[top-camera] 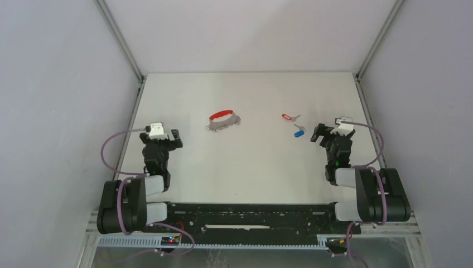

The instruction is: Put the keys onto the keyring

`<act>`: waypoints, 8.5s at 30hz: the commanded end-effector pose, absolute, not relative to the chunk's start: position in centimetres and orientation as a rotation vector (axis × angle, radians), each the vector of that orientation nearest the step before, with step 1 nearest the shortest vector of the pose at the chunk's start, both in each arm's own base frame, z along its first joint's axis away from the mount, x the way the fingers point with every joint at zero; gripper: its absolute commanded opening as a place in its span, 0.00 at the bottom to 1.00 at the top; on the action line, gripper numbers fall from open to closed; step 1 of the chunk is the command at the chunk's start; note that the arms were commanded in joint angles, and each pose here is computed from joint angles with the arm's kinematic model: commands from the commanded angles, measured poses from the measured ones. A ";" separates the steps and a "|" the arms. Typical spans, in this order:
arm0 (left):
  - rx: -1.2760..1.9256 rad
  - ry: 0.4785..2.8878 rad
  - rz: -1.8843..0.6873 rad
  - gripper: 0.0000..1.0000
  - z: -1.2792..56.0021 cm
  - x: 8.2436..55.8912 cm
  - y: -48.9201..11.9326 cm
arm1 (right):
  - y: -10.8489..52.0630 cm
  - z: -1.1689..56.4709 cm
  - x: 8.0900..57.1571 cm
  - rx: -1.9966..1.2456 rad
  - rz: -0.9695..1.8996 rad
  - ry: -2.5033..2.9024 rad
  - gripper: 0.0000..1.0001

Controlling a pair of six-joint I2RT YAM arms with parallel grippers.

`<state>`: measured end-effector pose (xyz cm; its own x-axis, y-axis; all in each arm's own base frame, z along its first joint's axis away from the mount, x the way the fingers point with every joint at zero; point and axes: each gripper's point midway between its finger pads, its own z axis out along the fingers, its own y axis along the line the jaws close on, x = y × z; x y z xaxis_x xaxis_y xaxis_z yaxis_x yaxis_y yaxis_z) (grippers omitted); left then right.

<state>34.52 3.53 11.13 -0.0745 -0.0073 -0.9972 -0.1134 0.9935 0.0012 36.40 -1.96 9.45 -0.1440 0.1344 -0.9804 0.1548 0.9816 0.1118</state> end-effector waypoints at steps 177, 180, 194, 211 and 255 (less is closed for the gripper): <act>0.804 2.233 -0.212 0.90 18.3 28.8 -8.1 | 29.4 1.4 35.4 0.554 0.683 2.574 0.45; 0.806 2.234 -0.202 0.91 18.3 28.8 -8.0 | 29.4 1.0 35.6 0.589 0.702 2.577 0.42; 0.814 2.234 -0.172 0.89 18.4 29.0 -7.6 | 28.8 1.2 35.8 0.599 0.675 2.569 0.11; 0.971 1.947 -0.417 0.83 25.3 27.9 -12.2 | 34.2 20.7 32.8 -0.462 1.008 2.033 0.00; 1.157 1.517 -1.351 0.62 31.9 9.8 -22.1 | 38.0 38.6 12.0 -1.063 1.332 1.362 0.00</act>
<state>11.78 -22.12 31.40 -0.2641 0.1284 -0.9559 0.9623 0.1025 -0.2521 13.11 38.40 33.45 -0.2328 -0.1042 -0.9669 -0.9703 0.0916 0.2237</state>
